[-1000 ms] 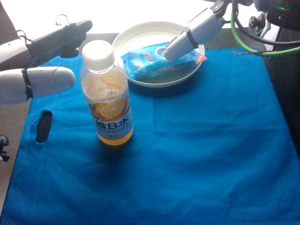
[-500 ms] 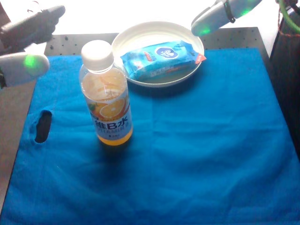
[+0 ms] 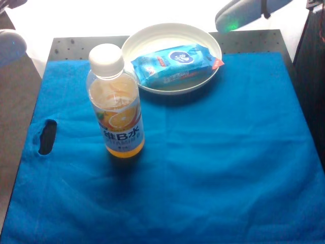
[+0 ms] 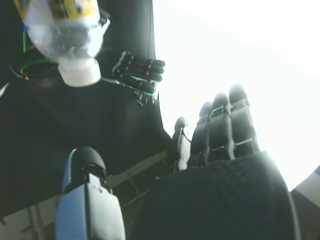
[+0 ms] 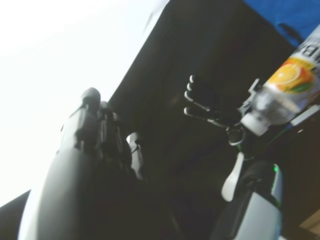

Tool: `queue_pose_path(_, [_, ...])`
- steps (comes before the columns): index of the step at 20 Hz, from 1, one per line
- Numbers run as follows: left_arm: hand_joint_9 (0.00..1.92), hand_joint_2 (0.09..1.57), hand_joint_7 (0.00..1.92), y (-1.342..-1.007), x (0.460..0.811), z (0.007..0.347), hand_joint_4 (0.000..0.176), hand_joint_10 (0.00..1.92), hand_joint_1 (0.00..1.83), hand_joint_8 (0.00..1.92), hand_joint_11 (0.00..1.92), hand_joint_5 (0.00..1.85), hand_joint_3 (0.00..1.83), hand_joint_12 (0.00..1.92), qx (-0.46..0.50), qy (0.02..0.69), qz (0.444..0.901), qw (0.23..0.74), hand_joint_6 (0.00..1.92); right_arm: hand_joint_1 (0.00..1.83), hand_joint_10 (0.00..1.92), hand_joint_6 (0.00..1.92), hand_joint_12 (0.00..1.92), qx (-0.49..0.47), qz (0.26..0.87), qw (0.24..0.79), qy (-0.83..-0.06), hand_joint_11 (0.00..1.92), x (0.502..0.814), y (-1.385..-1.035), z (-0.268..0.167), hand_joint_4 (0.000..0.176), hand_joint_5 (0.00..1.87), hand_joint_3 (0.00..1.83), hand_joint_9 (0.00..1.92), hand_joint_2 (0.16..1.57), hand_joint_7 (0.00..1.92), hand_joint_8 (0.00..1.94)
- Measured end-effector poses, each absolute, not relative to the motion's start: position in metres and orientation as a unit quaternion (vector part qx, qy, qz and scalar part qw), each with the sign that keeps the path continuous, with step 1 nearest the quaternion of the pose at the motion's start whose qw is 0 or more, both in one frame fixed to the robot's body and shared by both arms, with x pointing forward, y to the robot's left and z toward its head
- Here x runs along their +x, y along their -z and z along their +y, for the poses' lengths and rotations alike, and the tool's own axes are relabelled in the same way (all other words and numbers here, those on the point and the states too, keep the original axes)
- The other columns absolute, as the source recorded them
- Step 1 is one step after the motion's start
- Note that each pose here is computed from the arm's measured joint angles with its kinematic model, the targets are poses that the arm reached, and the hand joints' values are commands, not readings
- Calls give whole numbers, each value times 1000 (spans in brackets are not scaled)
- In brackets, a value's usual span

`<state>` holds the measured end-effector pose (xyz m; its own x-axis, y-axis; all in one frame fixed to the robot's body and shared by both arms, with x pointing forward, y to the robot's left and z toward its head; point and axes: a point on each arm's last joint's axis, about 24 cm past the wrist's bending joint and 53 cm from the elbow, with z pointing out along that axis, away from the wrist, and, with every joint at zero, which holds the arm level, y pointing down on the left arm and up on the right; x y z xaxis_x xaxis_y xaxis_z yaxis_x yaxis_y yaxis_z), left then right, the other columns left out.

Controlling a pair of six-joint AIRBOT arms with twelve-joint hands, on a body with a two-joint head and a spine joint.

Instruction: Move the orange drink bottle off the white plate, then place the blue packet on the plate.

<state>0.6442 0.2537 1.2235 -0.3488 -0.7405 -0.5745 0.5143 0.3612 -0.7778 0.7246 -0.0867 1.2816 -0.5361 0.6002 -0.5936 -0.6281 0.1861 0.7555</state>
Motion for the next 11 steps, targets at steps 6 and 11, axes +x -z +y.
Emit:
queue_pose_path(6, [27, 947, 7, -1232, 642, 254, 172, 6, 219, 3, 0, 0, 0, 220, -87, 562, 588, 575, 0, 819, 3, 0, 349, 2, 562, 468, -682, 1, 705, -1281, -86, 176, 0, 4, 53, 748, 50, 2])
queue_pose_path(11, [13, 864, 0, -1245, 634, 247, 176, 13, 294, 0, 0, 0, 0, 120, -75, 579, 567, 581, 0, 690, 5, 0, 471, 15, 524, 465, -713, 17, 689, -1289, -100, 176, 0, 6, 90, 723, 62, 5])
